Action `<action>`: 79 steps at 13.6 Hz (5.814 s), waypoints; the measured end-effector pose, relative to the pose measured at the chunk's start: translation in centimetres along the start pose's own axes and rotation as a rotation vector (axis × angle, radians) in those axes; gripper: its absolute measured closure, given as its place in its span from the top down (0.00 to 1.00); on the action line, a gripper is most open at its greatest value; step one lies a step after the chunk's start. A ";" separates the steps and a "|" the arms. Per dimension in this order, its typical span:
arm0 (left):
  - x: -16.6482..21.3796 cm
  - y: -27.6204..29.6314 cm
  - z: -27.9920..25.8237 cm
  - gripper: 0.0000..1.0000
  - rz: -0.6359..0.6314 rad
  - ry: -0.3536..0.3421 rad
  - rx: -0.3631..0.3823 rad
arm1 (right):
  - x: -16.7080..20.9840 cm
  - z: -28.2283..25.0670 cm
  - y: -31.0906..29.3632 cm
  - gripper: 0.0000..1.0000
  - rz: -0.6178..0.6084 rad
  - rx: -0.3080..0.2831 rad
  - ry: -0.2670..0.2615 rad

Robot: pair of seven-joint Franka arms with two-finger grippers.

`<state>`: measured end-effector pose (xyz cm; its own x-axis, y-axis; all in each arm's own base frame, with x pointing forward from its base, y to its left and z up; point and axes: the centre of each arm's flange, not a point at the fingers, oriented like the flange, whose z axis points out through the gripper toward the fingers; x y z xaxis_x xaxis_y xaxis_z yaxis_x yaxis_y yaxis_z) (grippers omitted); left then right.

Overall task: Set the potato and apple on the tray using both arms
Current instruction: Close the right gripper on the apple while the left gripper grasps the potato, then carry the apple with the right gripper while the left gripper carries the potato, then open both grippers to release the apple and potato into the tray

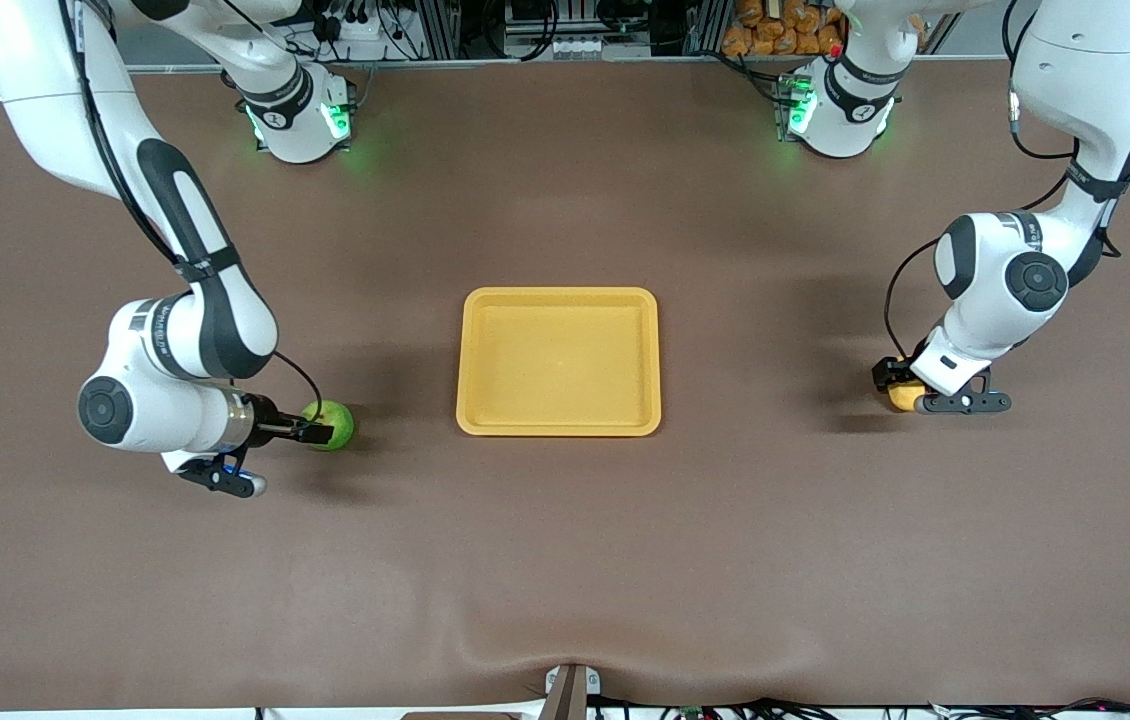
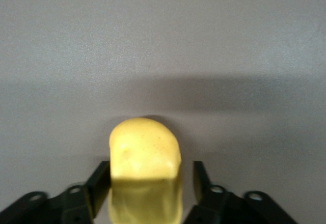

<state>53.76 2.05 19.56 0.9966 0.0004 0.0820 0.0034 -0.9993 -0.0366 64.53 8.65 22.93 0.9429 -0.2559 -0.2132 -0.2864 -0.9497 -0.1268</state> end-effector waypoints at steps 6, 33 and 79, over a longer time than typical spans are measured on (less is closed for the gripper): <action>0.1 0.1 -0.1 0.52 0.004 0.002 0.000 | -0.6 4.1 0.1 1.00 0.004 -0.002 0.041; 6.0 25.4 -15.4 0.52 0.259 -0.007 -0.088 | -6.8 -8.8 -9.2 0.83 0.139 -0.014 -0.111; 8.2 24.5 -34.8 1.00 -0.156 0.001 0.038 | -11.0 -1.1 -23.6 1.00 0.394 -0.088 -0.044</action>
<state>59.14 -23.74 54.02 0.9837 0.1551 0.0910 0.1610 -0.9851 -0.0613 61.10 33.72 29.31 0.7551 -0.5973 -0.2702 -0.6069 -0.7927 0.0564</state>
